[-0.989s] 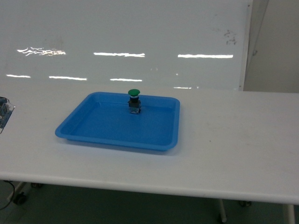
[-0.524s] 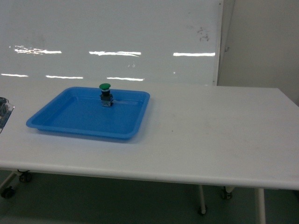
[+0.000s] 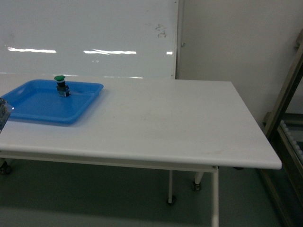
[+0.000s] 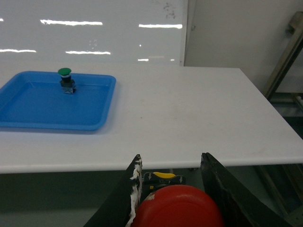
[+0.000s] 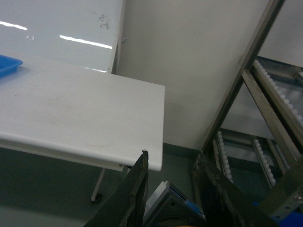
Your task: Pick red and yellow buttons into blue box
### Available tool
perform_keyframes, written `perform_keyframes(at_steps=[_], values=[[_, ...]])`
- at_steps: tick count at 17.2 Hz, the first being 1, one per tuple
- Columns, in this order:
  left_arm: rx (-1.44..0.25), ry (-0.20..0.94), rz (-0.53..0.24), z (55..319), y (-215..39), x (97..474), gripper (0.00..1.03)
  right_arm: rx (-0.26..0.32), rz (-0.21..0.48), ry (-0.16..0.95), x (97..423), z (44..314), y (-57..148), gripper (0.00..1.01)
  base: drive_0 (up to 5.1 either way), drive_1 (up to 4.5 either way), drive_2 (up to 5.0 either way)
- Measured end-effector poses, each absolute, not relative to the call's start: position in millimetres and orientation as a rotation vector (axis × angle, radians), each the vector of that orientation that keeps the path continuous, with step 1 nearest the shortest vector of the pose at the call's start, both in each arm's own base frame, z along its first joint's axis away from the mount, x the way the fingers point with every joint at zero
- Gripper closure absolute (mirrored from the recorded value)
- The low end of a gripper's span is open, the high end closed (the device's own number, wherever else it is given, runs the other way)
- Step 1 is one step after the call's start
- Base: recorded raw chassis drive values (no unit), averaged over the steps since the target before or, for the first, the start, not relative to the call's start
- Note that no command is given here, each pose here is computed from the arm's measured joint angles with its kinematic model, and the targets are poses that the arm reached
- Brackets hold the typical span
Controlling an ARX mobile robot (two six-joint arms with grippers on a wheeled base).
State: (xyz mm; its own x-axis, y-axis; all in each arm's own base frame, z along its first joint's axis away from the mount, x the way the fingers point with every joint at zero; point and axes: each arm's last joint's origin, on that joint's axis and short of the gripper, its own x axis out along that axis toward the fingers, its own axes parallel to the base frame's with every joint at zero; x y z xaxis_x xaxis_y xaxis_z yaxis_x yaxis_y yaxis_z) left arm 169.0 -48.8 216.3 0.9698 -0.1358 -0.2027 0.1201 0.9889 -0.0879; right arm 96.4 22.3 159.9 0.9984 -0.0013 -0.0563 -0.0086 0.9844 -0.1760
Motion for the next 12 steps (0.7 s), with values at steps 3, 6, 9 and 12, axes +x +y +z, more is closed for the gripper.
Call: perform_keyframes(at_steps=[3, 6, 9, 12], values=[[-0.075, 0.21, -0.131, 216.4, -49.1, 169.0, 0.72, -0.177, 0.004, 0.056, 96.4, 160.0, 22.3, 0.72, 4.8, -3.61, -1.1], [-0.075, 0.212, -0.131, 216.1, -49.1, 169.0, 0.72, -0.177, 0.003, 0.057, 96.4, 159.9, 22.3, 0.72, 4.9, -3.51, -1.0], [-0.074, 0.214, -0.131, 215.9, -49.0, 168.9, 0.72, -0.177, 0.004, 0.056, 96.4, 159.9, 22.3, 0.72, 4.9, -3.45, -1.3], [-0.074, 0.213, -0.131, 216.0, -49.0, 168.9, 0.72, -0.177, 0.003, 0.056, 96.4, 160.0, 22.3, 0.72, 4.4, -1.63, -2.7]])
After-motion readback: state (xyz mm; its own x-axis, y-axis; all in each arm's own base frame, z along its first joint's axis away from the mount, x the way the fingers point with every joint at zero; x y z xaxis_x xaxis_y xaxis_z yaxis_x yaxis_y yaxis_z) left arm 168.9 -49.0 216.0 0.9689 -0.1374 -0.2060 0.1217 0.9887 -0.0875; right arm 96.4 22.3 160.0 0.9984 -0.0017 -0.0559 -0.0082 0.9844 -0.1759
